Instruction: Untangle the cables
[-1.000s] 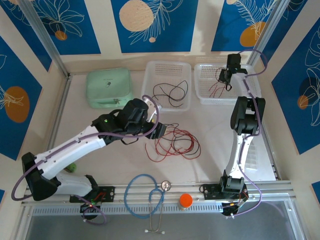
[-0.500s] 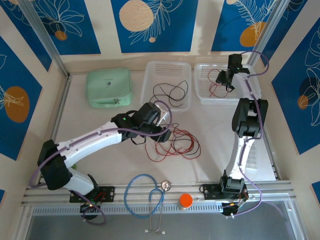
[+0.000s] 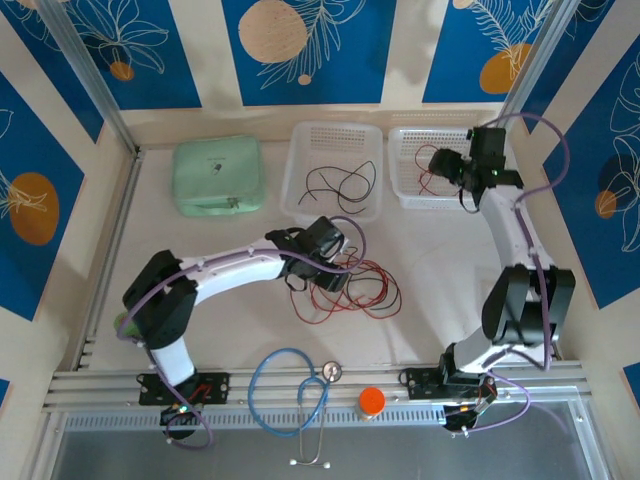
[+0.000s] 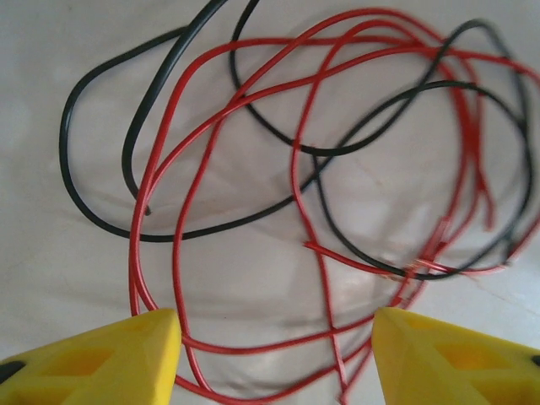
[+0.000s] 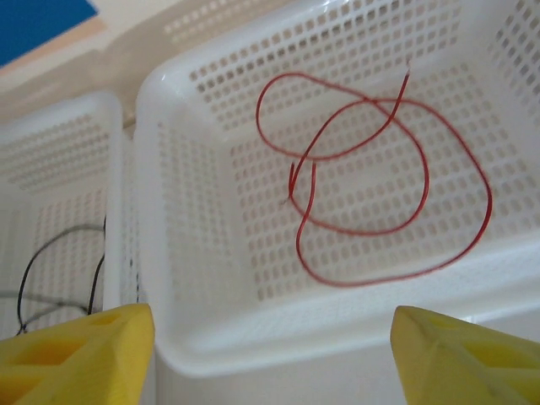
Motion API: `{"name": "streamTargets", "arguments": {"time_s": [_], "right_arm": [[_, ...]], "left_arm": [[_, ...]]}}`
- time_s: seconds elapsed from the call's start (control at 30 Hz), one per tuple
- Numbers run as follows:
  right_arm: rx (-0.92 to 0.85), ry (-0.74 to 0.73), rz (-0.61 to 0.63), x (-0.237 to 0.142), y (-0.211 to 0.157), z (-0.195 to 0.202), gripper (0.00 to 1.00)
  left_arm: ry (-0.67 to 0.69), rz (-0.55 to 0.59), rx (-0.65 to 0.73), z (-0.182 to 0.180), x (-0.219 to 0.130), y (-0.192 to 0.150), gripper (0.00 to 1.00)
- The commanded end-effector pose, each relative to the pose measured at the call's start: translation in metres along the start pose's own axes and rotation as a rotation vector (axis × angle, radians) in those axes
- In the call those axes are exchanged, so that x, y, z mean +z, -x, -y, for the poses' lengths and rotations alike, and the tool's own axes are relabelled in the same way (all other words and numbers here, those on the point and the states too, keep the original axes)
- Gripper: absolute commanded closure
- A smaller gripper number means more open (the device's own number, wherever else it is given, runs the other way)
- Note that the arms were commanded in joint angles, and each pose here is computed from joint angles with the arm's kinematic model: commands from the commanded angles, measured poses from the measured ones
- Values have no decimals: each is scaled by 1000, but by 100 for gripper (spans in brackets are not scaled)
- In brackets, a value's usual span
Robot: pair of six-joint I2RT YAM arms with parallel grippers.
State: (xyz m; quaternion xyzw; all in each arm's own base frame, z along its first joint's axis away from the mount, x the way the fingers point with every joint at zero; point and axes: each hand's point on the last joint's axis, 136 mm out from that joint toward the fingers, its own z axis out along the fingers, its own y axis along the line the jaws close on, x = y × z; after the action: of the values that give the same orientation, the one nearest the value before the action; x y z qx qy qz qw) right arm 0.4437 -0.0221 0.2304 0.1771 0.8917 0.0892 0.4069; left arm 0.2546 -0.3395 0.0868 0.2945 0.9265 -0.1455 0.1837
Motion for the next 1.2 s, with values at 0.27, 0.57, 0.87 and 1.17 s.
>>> {"name": "streamTargets", "arguments": {"time_s": [0.27, 0.57, 0.87, 1.17], "right_arm": [[-87, 192, -46, -71, -94, -41, 28], [-146, 284, -122, -112, -159, -70, 56], [-186, 305, -201, -120, -209, -84, 67], [-172, 307, -243, -116, -227, -83, 70]], "left_arm": [[199, -15, 20, -35, 12, 9, 39], [216, -52, 24, -39, 34, 4, 55], [222, 11, 16, -38, 12, 17, 82], [190, 62, 10, -32, -16, 21, 100]]}}
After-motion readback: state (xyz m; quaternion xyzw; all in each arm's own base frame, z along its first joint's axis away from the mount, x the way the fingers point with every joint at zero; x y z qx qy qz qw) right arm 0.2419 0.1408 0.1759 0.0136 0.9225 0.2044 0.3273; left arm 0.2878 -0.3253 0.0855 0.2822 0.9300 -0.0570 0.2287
